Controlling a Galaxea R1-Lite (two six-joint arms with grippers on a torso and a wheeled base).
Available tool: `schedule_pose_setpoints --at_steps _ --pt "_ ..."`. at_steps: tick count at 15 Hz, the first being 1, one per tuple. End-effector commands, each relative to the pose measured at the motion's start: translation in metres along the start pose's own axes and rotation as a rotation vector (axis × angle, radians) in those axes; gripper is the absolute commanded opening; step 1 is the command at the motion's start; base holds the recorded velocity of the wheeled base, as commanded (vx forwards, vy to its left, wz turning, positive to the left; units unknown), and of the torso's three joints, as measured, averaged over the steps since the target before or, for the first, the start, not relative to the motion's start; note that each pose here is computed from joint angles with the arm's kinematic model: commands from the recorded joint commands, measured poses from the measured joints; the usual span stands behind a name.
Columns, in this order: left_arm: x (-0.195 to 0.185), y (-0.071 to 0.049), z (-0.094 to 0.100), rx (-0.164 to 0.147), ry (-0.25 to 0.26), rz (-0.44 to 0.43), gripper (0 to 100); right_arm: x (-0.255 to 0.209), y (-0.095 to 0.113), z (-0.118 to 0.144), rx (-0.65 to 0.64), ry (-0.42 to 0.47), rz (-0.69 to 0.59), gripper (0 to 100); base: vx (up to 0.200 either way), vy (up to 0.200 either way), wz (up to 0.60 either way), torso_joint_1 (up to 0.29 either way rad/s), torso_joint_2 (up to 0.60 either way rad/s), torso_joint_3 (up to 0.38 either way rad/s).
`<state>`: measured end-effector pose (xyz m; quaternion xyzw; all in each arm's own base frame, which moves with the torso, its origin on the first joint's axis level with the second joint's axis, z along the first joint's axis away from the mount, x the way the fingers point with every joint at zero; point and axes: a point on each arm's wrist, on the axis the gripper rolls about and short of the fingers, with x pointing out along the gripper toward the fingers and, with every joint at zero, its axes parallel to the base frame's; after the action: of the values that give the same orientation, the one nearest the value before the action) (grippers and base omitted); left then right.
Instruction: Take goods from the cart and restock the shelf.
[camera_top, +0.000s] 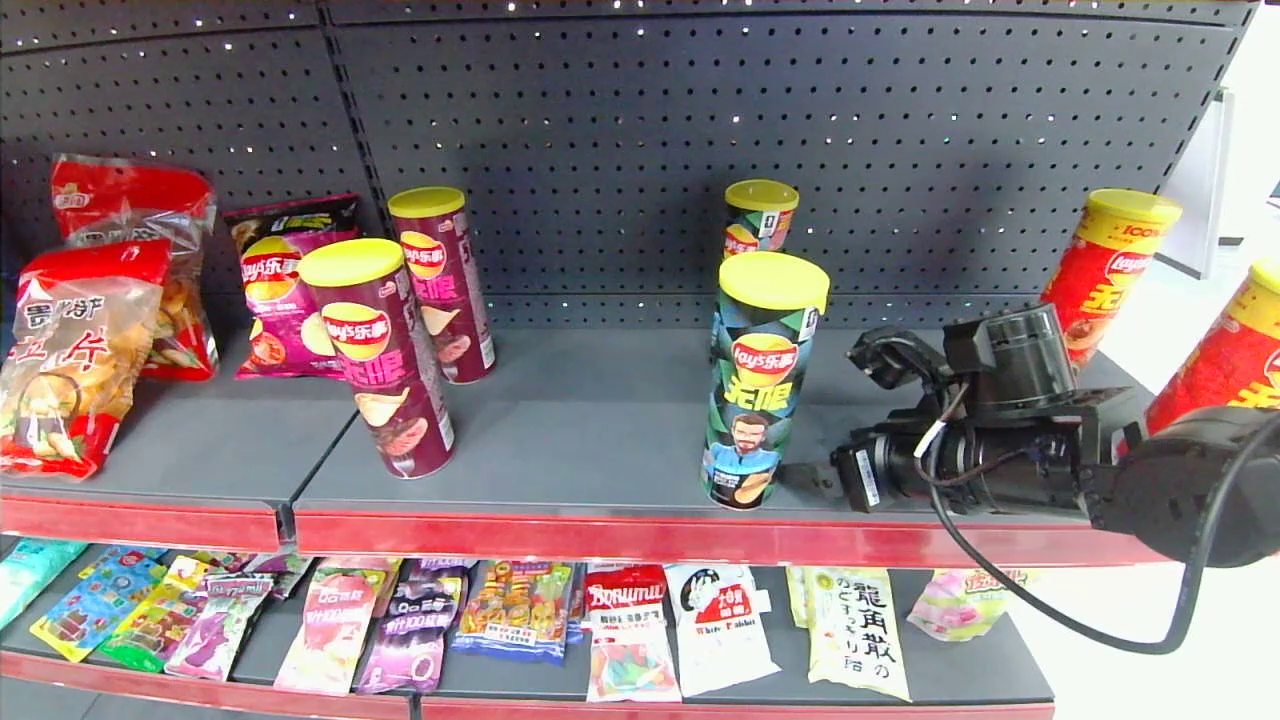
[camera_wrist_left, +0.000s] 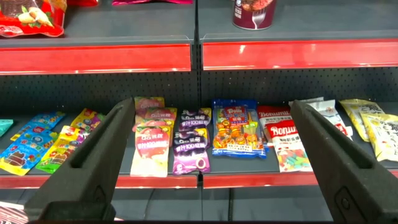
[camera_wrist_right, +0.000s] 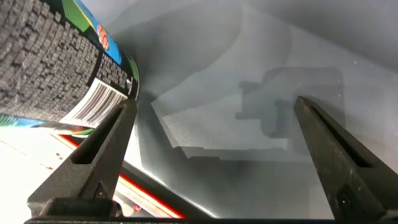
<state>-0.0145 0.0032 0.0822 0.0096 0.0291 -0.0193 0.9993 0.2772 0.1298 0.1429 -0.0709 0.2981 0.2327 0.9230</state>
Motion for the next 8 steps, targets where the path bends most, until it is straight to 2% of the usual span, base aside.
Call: schedule_pose_setpoints --at_steps 1,2,5,8 --pt "0.0 0.0 0.0 0.0 0.001 0.0 100 -0.018 -0.001 -0.002 0.003 -0.024 -0.011 100 0.0 0.0 0.0 0.0 0.0 0.0" --pt "0.0 0.0 0.0 0.0 0.001 0.0 100 -0.035 0.0 -0.003 0.002 -0.051 -0.015 100 0.0 0.0 0.0 0.0 0.0 0.0" --pt "0.0 -0.001 0.0 -0.001 0.001 -0.034 100 -0.108 0.009 -0.005 -0.017 -0.219 -0.055 100 0.0 0.0 0.0 0.0 0.0 0.0" --pt "0.0 -0.001 0.0 0.0 0.002 -0.048 100 -0.168 0.019 -0.037 -0.052 -0.349 -0.06 100 0.0 0.0 0.0 0.0 0.0 0.0"
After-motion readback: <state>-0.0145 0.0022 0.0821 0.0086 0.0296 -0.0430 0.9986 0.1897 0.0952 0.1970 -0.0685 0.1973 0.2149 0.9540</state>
